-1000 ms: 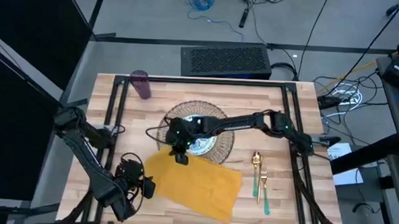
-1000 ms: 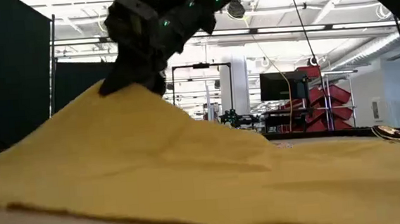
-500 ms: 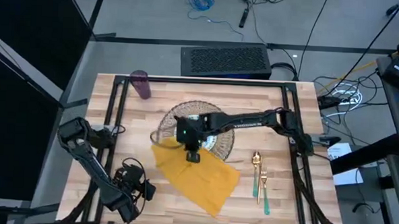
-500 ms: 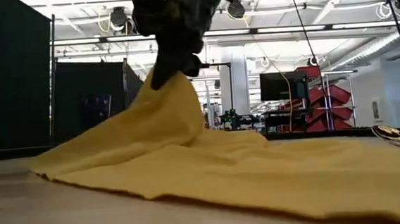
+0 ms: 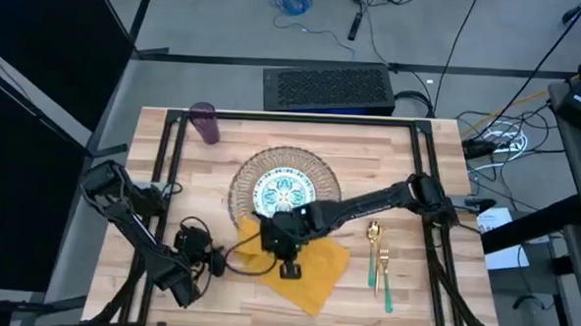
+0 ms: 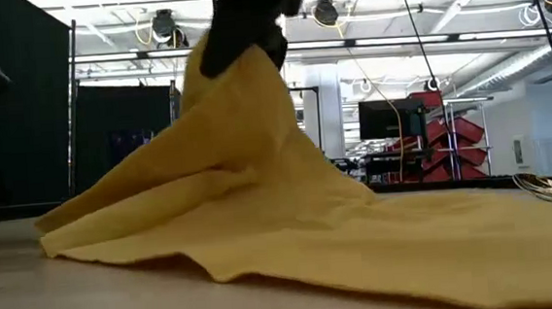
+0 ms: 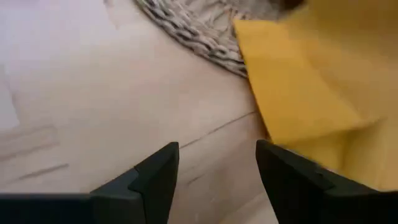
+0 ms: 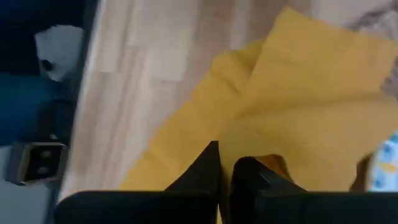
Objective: Set table place
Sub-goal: Fold the yellow table napkin
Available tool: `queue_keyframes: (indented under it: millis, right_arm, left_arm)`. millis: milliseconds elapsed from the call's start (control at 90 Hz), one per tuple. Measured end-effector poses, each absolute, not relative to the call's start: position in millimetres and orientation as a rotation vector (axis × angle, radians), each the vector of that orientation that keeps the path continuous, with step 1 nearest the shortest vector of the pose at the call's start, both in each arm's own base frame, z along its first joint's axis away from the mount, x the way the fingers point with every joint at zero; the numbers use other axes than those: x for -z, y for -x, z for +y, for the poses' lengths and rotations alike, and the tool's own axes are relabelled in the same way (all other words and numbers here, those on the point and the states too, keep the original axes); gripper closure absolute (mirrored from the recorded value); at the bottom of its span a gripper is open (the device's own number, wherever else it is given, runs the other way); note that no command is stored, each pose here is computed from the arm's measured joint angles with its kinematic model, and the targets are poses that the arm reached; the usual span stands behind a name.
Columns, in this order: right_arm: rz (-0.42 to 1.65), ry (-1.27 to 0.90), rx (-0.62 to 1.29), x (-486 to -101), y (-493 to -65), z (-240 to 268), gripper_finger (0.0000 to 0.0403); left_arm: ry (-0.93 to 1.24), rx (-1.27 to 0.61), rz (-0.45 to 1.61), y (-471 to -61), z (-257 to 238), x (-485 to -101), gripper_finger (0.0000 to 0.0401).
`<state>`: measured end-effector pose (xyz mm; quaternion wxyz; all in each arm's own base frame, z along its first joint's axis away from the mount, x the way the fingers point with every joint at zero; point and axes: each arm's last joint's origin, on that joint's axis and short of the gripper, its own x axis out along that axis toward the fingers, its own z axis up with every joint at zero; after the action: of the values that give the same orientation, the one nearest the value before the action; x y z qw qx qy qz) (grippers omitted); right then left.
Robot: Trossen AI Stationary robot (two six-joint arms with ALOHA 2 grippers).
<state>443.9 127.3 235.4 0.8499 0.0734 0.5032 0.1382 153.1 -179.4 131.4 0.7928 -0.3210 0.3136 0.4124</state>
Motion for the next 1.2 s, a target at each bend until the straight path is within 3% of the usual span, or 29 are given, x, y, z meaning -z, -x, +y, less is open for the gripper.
queue_keyframes:
  millis: [411,833,1200]
  right_arm:
    - [1.023,-0.198,-0.226,-231,-441,159,0.0403]
    - [1.010,-0.138,-0.288,-232,-430,189,0.0403]
    - [0.980,-0.143,-0.297,-233,-433,190,0.0403]
  left_arm:
    - [0.853,-0.784,0.515,-165,-186,-135,0.0200]
    - [1.048,-0.646,0.365,-158,-181,-107,0.0200]
    - [1.049,-0.541,0.363,-176,-174,-105,0.0200]
